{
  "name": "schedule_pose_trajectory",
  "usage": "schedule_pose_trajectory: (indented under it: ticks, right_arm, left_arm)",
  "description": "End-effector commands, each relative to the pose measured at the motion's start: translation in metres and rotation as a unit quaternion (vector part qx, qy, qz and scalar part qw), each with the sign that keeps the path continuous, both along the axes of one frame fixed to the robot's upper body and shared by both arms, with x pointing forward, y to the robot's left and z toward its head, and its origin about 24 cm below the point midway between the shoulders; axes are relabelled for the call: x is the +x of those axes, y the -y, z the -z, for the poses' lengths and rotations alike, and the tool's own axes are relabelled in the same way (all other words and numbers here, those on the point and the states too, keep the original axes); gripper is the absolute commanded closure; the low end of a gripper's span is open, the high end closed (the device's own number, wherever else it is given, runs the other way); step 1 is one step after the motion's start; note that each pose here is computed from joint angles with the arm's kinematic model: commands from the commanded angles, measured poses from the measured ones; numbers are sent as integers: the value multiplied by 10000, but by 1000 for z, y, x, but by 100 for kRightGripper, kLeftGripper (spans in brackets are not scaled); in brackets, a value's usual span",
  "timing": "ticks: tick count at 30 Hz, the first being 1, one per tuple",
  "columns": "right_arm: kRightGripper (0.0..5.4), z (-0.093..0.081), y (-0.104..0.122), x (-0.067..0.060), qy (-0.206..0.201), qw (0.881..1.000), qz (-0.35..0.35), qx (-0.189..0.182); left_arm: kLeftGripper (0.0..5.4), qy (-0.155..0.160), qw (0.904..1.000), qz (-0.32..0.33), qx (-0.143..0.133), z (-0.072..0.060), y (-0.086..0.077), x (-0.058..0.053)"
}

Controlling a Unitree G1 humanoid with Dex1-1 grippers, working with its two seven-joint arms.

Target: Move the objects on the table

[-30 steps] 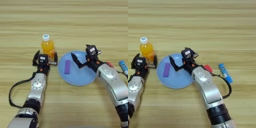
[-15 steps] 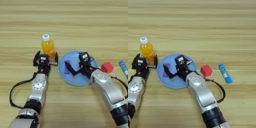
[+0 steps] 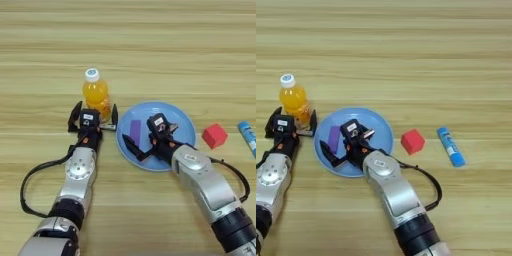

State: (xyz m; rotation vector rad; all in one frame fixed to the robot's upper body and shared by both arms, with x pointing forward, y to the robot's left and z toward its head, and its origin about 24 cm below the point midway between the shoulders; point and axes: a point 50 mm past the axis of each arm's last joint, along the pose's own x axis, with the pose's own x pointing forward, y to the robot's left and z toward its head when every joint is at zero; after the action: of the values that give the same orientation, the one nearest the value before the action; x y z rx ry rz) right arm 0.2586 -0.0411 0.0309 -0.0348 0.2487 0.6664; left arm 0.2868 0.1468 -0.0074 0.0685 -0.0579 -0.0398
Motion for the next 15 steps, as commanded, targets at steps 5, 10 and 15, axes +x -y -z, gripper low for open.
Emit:
schedule_pose_trajectory:
  ticks: [5, 10, 15]
  right_arm:
    - [0, 1, -4, 3, 28, 10000, -23, -50]
    - [0, 5, -1, 5, -36, 9999, 68, -134]
    - [0, 8, 1, 5, -121, 9996, 157, -198]
  left_arm:
    - [1, 10, 10000, -34, 18, 0, -1, -2]
    - [1, 5, 10000, -35, 23, 1, -1, -2]
    - [1, 2, 10000, -31, 27, 1, -1, -2]
